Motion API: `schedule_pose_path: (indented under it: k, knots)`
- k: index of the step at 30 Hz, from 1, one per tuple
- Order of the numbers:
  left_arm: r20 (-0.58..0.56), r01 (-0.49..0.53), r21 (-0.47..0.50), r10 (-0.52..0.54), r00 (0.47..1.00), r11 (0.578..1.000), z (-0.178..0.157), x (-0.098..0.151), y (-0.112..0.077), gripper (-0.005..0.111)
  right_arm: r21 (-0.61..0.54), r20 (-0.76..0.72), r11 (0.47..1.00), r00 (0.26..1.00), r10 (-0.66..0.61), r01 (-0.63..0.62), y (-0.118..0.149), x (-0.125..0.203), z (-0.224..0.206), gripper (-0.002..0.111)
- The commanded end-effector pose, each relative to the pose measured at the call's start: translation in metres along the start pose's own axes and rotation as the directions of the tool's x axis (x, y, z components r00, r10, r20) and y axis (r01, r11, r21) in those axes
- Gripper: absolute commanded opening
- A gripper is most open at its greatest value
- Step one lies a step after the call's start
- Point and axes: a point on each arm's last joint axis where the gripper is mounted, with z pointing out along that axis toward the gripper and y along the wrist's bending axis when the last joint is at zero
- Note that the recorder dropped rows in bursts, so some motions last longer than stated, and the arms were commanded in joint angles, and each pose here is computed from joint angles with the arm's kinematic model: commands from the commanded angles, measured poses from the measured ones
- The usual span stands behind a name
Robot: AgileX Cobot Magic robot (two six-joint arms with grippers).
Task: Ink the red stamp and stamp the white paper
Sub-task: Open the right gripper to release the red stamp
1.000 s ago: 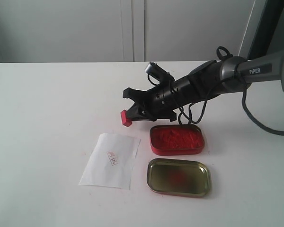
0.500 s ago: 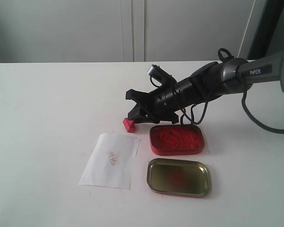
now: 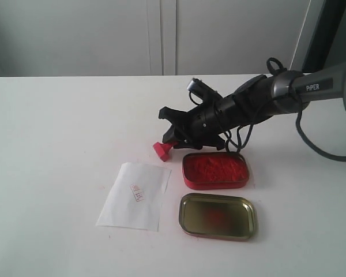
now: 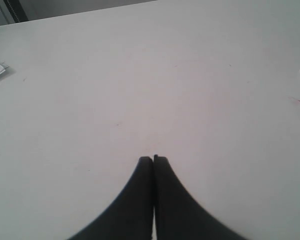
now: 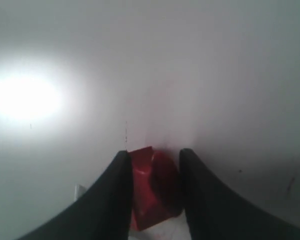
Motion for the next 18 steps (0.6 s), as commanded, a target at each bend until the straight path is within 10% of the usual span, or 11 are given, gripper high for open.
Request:
schedule_pose_path:
  k: [1,18]
  knots:
    - [0.004,0.001,-0.003,-0.001,1.0,1.0,0.0,0.001,0.0,0.0,0.029,0.028,0.999,0.999,0.034,-0.035,-0.011,-0.008,-0.008,0.032]
    - [0.004,0.001,-0.003,-0.001,1.0,1.0,0.0,0.001,0.0,0.0,0.129,0.058,0.99,0.996,-0.066,0.058,-0.001,-0.02,-0.042,0.021]
